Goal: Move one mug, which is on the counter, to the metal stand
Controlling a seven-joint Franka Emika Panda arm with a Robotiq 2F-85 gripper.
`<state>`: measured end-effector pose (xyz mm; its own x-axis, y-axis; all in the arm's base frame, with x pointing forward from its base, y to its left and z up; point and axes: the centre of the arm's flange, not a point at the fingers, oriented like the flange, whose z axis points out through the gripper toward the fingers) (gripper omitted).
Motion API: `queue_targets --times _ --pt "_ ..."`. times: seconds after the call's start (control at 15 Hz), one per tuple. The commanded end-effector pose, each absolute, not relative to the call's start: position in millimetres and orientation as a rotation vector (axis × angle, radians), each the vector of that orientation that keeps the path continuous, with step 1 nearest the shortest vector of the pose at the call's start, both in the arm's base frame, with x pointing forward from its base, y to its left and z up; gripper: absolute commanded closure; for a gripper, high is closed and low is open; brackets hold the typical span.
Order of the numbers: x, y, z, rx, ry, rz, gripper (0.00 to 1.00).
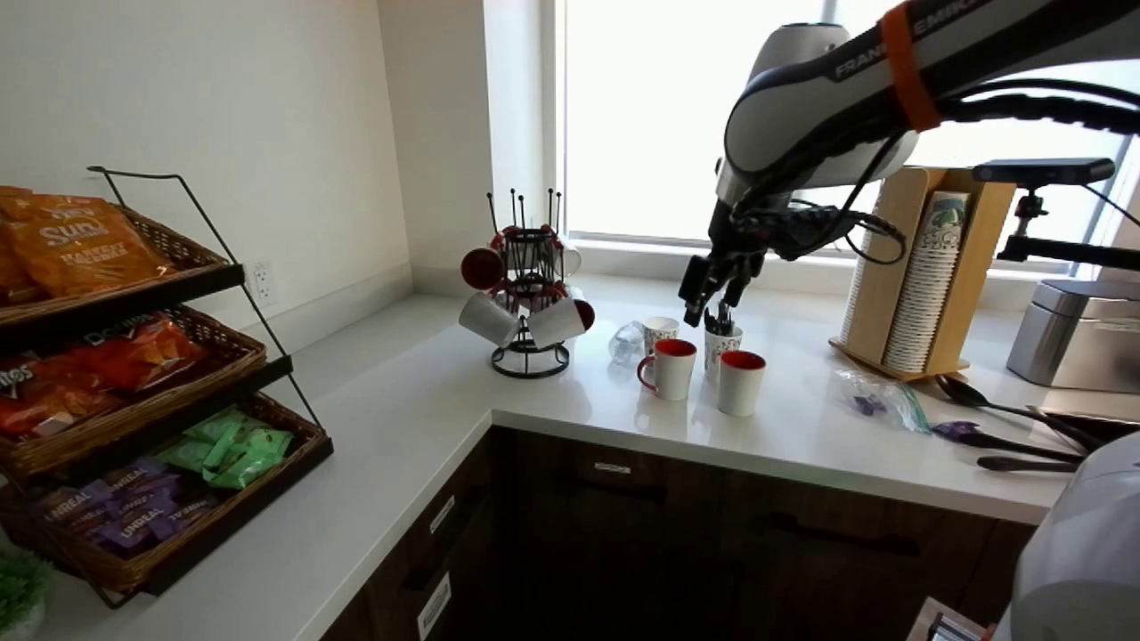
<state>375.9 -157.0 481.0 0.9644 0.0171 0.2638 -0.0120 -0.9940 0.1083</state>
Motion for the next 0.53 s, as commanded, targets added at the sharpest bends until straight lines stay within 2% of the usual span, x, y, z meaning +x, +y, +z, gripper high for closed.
queue_targets --times 0.0,0.27,0.47 --pt "441.6 -159.4 460.8 2.972 -0.284 0.347 0.00" --pt "485.7 -186.8 434.3 2.951 -0.579 0.245 0.00" --pt "500.2 -216.0 417.6 2.941 -0.791 0.179 0.00"
